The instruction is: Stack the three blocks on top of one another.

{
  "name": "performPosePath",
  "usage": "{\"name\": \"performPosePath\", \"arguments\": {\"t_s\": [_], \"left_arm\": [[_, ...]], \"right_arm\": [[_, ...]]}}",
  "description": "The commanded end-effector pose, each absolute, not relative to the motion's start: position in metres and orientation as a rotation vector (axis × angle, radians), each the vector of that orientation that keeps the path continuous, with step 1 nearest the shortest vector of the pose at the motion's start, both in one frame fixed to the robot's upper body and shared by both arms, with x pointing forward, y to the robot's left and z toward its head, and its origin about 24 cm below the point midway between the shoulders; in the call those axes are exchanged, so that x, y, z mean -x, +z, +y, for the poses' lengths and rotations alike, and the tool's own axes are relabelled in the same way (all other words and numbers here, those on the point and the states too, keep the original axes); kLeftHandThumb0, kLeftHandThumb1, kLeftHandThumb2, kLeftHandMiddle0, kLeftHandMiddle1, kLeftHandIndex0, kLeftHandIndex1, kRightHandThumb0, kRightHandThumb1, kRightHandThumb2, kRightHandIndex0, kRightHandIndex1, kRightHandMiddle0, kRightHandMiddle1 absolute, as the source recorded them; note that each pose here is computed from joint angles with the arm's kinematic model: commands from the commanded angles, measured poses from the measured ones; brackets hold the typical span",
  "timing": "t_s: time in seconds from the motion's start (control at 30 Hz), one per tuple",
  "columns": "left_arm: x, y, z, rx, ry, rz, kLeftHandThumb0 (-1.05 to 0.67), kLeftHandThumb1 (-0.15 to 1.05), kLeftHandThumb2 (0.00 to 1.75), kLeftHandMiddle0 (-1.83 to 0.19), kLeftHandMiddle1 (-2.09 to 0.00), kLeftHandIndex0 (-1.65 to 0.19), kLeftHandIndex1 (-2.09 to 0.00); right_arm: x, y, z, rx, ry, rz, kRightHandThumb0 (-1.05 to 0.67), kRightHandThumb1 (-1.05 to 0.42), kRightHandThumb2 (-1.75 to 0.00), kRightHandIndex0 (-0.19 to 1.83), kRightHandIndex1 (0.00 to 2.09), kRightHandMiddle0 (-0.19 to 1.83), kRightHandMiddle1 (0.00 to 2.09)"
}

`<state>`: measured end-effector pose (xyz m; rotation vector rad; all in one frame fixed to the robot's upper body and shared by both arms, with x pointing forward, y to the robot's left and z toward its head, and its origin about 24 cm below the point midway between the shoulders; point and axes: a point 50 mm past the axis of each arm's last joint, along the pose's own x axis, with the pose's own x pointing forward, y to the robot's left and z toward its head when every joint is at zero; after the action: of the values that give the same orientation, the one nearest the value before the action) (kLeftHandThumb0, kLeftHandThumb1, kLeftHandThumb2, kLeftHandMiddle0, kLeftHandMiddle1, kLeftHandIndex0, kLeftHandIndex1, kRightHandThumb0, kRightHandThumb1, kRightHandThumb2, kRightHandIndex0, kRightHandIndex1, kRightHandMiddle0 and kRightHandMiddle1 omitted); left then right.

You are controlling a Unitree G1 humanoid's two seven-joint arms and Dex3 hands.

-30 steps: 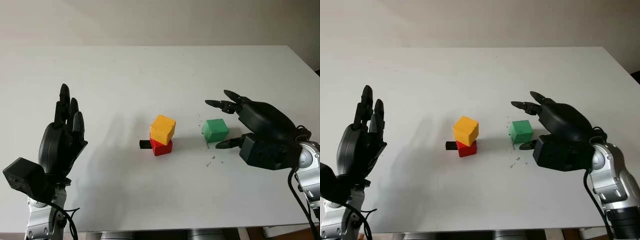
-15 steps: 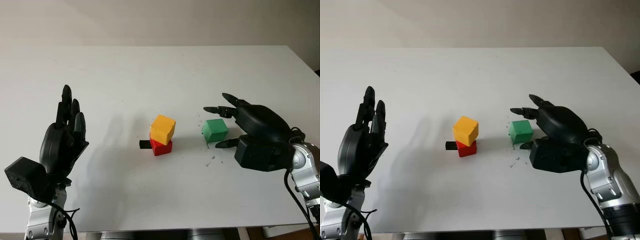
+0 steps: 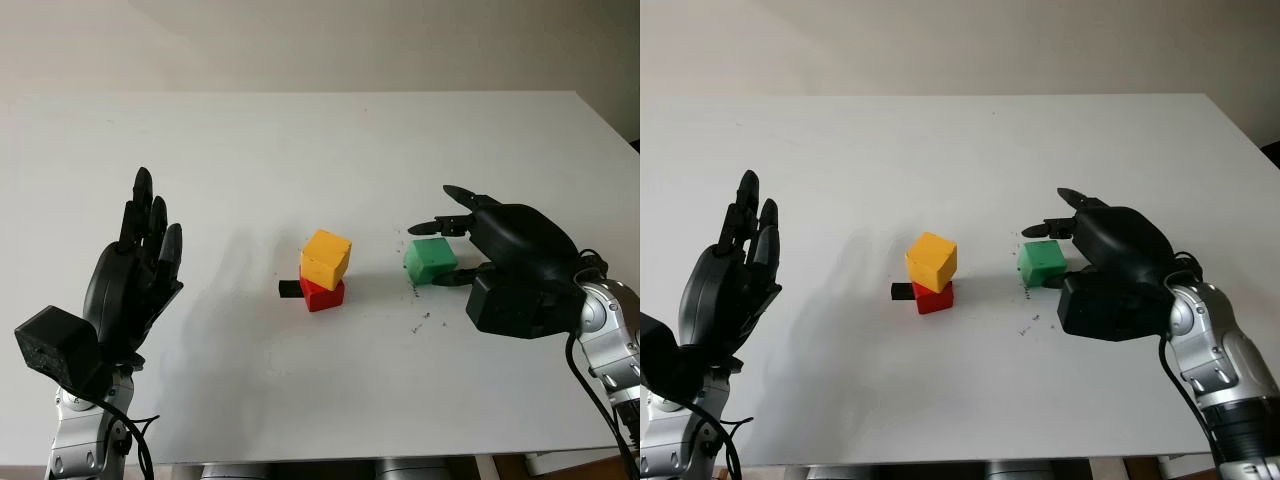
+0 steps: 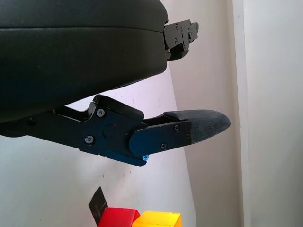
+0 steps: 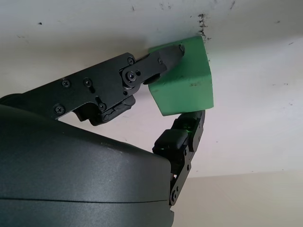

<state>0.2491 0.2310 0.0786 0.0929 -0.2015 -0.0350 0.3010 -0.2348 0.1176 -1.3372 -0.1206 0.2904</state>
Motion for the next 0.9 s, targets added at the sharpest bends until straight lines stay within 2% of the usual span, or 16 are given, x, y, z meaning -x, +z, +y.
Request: {"name": "performPosePath", "arguments": {"t_s": [0.0,0.07,0.1,0.4,0.43,0.53,0.73,0.87], "left_arm": [[-0.249,0.083,0.232,-0.115,-0.042,-0.211,-0.72,1.05,0.56,0.19,0.0,0.19,0.0],[-0.249,0.083,0.232,-0.118,-0.04,-0.214,-0.72,1.05,0.55,0.19,0.0,0.19,0.0],[-0.249,0.083,0.232,-0.121,-0.04,-0.214,-0.72,1.05,0.55,0.19,0.0,0.19,0.0],[-0.247,0.083,0.231,-0.122,-0.022,-0.194,-0.74,1.05,0.5,0.19,0.0,0.19,0.0],[-0.247,0.083,0.231,-0.126,-0.023,-0.195,-0.73,1.05,0.51,0.19,0.0,0.19,0.0],[-0.247,0.083,0.231,-0.127,-0.027,-0.199,-0.73,1.05,0.51,0.19,0.0,0.19,0.0],[-0.247,0.083,0.229,-0.122,-0.024,-0.197,-0.73,1.05,0.5,0.19,0.0,0.19,0.0],[-0.247,0.082,0.228,-0.127,-0.026,-0.193,-0.74,1.05,0.5,0.19,0.0,0.19,0.0]], "right_arm": [[-0.303,0.126,-0.236,1.353,0.269,-0.137,-0.33,-0.9,-0.06,0.25,0.07,0.77,0.57],[-0.303,0.128,-0.236,1.37,0.265,-0.141,-0.33,-0.9,-0.05,0.28,0.07,0.68,0.8],[-0.303,0.129,-0.236,1.377,0.263,-0.144,-0.33,-0.9,-0.05,0.29,0.07,0.67,0.84],[-0.305,0.139,-0.235,1.361,0.262,-0.195,-0.32,-0.89,-0.05,0.35,0.07,0.64,0.94],[-0.305,0.143,-0.235,1.328,0.26,-0.221,-0.31,-0.88,-0.05,0.35,0.07,0.6,1.05],[-0.306,0.162,-0.232,1.242,0.275,-0.288,-0.34,-0.88,-0.06,0.35,0.06,0.56,1.19],[-0.31,0.216,-0.223,1.114,0.36,-0.379,-0.29,-0.86,-0.05,0.35,0.06,0.57,1.17],[-0.316,0.252,-0.209,1.137,0.447,-0.445,-0.29,-0.81,-0.05,0.4,0.07,0.71,1.0]]}}
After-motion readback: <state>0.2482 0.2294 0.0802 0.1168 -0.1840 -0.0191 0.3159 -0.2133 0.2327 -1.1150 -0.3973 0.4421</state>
